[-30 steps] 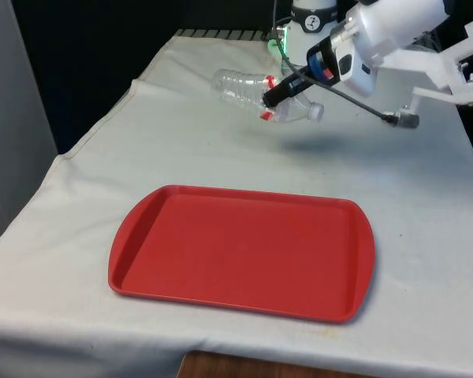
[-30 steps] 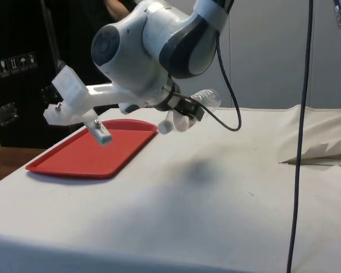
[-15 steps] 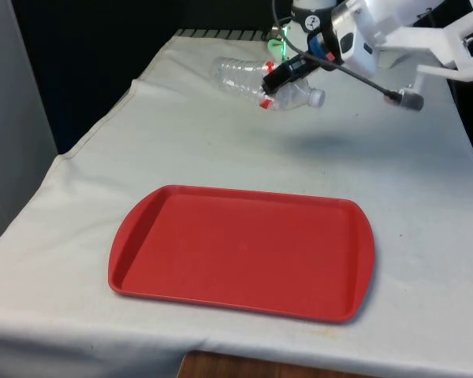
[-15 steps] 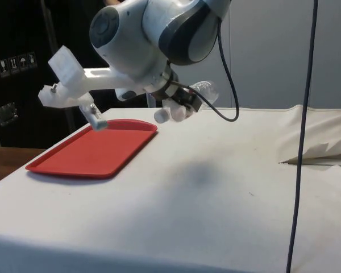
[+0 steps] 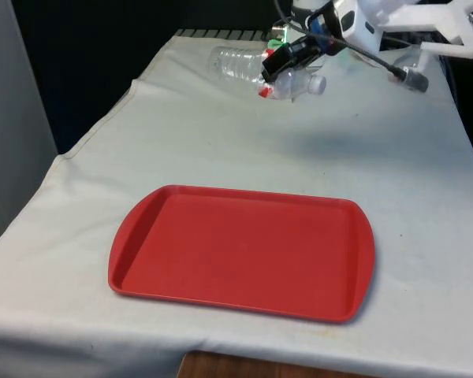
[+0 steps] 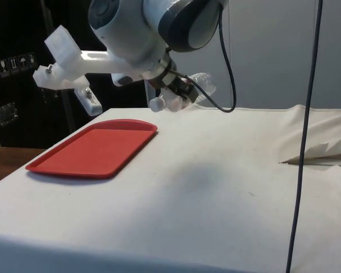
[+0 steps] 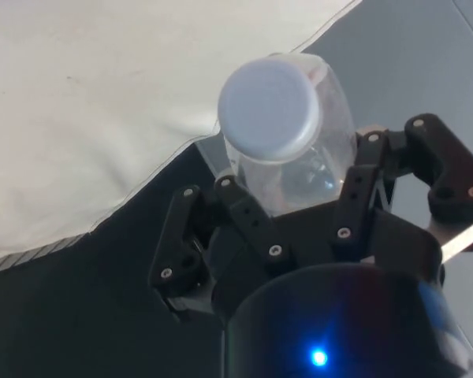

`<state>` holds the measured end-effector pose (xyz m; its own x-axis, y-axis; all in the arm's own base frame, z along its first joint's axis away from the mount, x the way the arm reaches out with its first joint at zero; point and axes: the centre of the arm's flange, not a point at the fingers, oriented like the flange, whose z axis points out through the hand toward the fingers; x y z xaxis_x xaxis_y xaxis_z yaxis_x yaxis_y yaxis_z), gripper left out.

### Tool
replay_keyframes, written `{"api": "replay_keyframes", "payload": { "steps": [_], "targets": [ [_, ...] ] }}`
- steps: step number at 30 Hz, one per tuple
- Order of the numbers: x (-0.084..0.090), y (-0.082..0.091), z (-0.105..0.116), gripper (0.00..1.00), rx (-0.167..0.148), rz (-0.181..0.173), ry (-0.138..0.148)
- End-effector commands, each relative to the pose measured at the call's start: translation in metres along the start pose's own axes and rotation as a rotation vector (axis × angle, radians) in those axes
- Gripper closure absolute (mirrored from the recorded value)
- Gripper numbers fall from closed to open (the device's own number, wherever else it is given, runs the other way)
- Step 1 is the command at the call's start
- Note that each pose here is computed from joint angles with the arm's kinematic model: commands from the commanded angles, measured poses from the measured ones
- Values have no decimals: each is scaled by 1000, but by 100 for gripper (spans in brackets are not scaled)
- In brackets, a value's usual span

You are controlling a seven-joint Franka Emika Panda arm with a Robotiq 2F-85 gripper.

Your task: Place the bottle upright on the tray.

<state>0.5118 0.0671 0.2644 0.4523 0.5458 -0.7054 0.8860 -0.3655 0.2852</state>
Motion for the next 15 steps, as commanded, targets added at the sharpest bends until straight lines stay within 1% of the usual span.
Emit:
{"api": "replay_keyframes", "payload": {
  "steps": [1,2,3,4,5,10,11,12,15],
  "targets": [
    [-2,0,-2,86,1,9,8],
    [-3,1,-3,86,0,16,12],
    [-1,0,-1,86,0,5,1],
    [-4,1,-4,86,-1,20,14],
    [-5,2,-5,86,-3,31,17],
    [-7,4,-8,86,-9,56,30],
    [-6,4,-8,86,-11,49,17],
    [-8,5,-9,86,-11,61,33],
    [-9,6,-11,86,-14,82,46]
  ]
}}
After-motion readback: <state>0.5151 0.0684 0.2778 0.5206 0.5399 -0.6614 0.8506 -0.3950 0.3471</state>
